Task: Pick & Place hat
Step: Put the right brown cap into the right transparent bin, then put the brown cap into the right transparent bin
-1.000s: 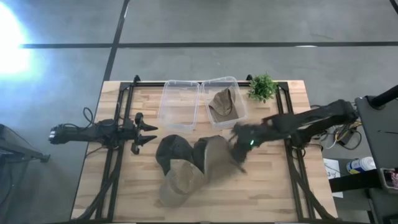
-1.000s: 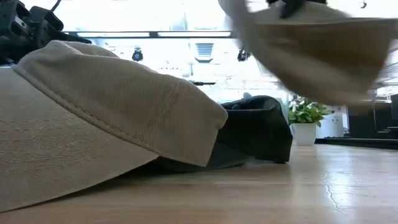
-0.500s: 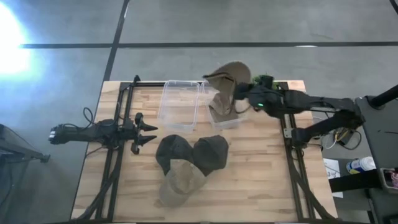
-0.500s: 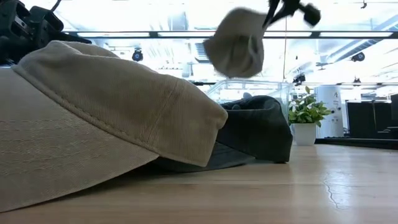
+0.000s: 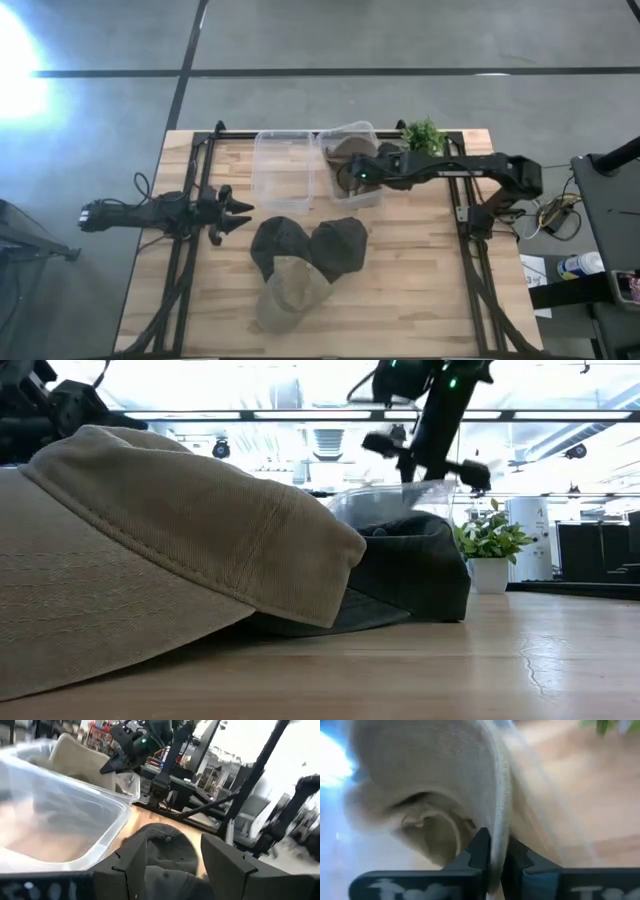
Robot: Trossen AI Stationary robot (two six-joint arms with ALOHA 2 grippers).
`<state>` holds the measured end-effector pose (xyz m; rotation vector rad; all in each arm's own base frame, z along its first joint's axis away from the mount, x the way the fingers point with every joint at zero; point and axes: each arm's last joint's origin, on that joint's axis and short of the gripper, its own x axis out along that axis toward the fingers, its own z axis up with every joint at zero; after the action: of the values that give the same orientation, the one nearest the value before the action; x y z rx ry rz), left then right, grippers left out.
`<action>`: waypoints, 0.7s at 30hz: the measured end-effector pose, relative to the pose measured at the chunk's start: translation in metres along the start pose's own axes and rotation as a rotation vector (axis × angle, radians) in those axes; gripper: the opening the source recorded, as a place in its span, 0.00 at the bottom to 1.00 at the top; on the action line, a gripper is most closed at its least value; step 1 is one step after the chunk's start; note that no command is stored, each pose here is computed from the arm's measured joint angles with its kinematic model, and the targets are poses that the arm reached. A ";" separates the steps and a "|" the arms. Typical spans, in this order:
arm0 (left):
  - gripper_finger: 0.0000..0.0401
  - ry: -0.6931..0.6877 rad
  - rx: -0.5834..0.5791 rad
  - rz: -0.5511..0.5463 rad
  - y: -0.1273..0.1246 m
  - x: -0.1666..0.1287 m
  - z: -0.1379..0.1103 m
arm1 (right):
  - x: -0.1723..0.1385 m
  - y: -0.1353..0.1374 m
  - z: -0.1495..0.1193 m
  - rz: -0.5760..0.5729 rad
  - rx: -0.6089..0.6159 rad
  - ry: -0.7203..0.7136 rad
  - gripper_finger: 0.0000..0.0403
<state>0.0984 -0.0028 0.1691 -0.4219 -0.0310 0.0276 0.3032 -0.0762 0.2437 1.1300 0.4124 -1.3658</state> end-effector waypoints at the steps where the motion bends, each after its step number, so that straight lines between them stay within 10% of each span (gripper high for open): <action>1: 0.45 -0.001 -0.046 0.000 0.000 0.000 0.000 | 0.005 -0.001 -0.004 -0.021 -0.028 0.033 0.09; 9: 0.45 -0.001 -0.451 0.000 0.000 0.000 0.000 | -0.007 0.003 -0.003 -0.047 -0.226 0.066 0.22; 21: 0.45 -0.030 -0.888 0.006 0.000 0.000 0.002 | -0.102 0.028 0.031 0.236 -0.612 -0.153 0.30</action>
<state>0.0983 -0.0020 0.1705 -1.3096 -0.0720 0.0251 0.2937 -0.0502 0.3509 0.5441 0.5218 -1.0078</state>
